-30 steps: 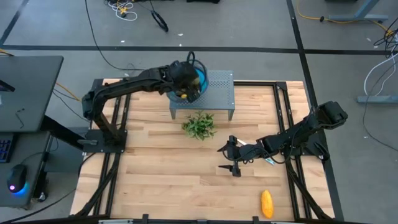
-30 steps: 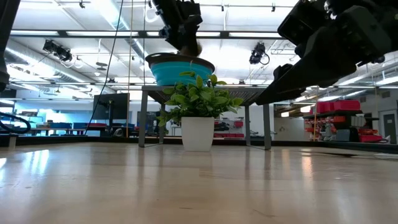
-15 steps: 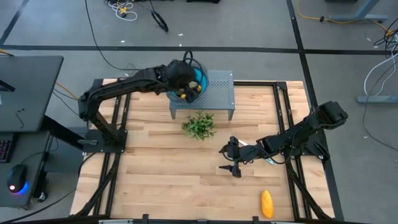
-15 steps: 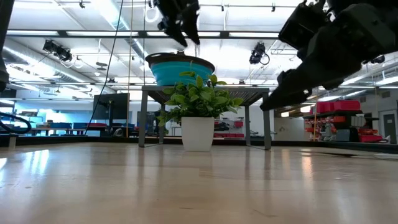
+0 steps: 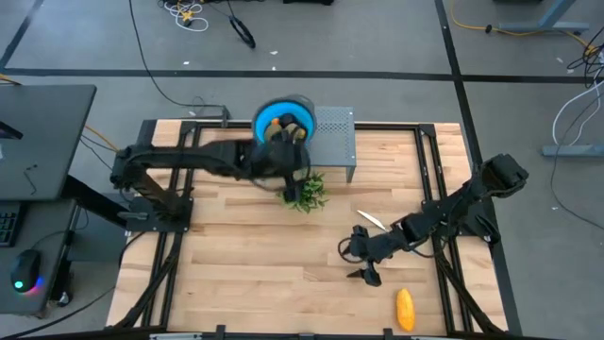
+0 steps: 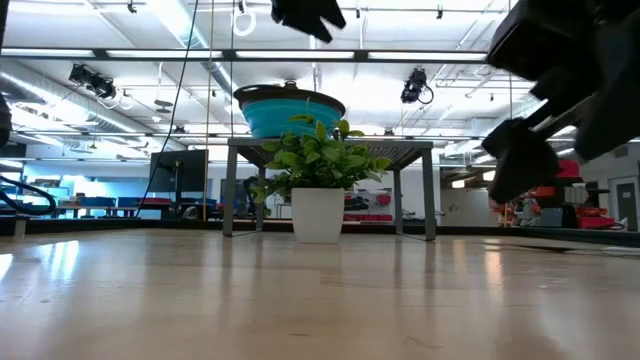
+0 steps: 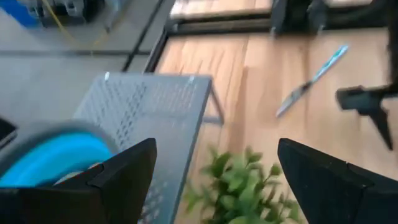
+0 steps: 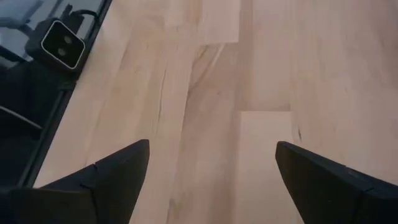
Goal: Pick & Place Fruit
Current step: Put the yellow mango into the blue strainer bowl on the shelf
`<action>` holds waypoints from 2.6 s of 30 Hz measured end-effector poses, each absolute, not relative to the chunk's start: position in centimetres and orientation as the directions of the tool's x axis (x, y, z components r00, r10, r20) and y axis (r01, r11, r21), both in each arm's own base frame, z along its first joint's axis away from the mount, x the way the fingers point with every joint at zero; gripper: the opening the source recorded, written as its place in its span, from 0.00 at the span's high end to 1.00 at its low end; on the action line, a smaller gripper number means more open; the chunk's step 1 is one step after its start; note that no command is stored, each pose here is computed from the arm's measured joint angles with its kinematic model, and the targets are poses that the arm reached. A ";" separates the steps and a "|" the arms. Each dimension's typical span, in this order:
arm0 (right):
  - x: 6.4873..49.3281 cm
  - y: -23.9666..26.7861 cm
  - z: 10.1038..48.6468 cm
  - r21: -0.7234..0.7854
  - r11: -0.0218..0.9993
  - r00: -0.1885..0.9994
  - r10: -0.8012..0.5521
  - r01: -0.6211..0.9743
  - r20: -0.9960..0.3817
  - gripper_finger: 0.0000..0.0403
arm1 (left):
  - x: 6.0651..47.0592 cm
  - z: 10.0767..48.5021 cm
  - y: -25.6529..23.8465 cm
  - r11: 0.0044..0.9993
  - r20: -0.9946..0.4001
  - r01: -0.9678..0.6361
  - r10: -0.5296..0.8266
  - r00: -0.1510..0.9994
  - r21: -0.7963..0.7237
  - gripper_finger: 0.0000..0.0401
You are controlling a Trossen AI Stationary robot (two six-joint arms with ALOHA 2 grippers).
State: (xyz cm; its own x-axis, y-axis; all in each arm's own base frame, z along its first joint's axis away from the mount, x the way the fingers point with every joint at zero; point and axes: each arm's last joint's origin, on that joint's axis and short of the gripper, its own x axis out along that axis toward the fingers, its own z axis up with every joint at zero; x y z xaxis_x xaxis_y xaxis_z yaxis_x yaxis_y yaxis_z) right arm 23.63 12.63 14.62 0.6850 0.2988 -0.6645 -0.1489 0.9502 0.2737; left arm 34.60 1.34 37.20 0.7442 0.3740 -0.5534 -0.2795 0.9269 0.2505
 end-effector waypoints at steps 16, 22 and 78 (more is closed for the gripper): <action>22.6 15.4 15.4 0.256 0.957 0.690 0.278 -0.138 -0.668 0.11 | 28.1 27.3 -6.8 0.981 -0.203 -0.179 0.190 0.961 0.071 0.14; 23.5 15.4 16.5 0.225 0.970 0.797 0.209 -0.095 -0.567 0.11 | 25.6 23.3 -8.0 0.997 -0.100 -0.077 0.079 0.992 0.022 0.14; 15.5 21.0 16.4 0.228 0.370 0.059 0.416 0.900 -0.908 0.11 | 21.3 17.9 -7.4 0.991 -0.025 -0.086 0.084 0.996 -0.107 0.14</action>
State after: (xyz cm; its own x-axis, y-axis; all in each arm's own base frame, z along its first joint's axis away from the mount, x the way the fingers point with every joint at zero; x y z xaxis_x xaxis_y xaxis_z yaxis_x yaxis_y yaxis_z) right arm 15.53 20.99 16.39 0.0592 0.4158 -0.9075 0.9005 0.3702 0.2283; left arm 21.31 -7.42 17.85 0.9961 0.0841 -0.0254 -0.0864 0.9905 -0.1067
